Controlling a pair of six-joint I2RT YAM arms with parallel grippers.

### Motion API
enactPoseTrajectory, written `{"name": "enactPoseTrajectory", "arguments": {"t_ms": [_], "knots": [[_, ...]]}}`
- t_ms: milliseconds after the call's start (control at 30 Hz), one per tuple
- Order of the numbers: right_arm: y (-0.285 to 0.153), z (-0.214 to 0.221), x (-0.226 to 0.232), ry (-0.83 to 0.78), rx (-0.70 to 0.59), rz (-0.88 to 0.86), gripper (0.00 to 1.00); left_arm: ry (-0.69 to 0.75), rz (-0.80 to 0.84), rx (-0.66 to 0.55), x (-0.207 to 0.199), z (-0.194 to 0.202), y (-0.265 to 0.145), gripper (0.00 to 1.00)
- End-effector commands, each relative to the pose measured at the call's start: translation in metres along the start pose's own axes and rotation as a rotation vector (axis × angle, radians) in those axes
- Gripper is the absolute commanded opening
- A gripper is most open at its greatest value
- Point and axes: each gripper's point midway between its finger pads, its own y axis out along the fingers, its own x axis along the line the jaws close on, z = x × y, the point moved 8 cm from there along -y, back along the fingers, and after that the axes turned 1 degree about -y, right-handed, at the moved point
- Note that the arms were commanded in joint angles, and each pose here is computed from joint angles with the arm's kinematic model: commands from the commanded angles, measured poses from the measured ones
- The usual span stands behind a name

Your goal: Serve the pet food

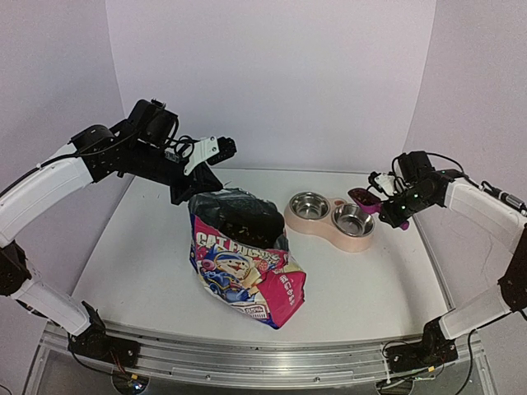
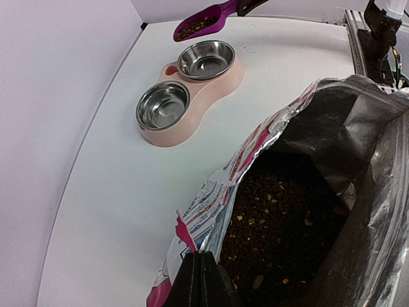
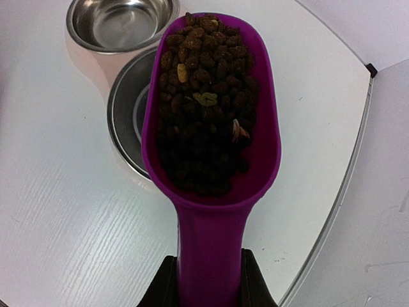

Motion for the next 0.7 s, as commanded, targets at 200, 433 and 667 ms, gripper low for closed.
{"name": "enactPoseTrajectory", "arguments": {"t_ms": [200,433,667], "knots": [[0.003,0.008,-0.002,-0.120,-0.007,0.039,0.00,0.041,-0.061,-0.062,0.011,-0.018,-0.014,0.00],[0.010,0.012,-0.003,-0.172,0.050,0.046,0.00,0.043,-0.062,-0.064,0.013,-0.021,-0.012,0.00],[0.019,0.017,-0.006,-0.222,0.110,0.070,0.00,0.045,-0.062,-0.064,0.013,-0.021,-0.012,0.00]]}}
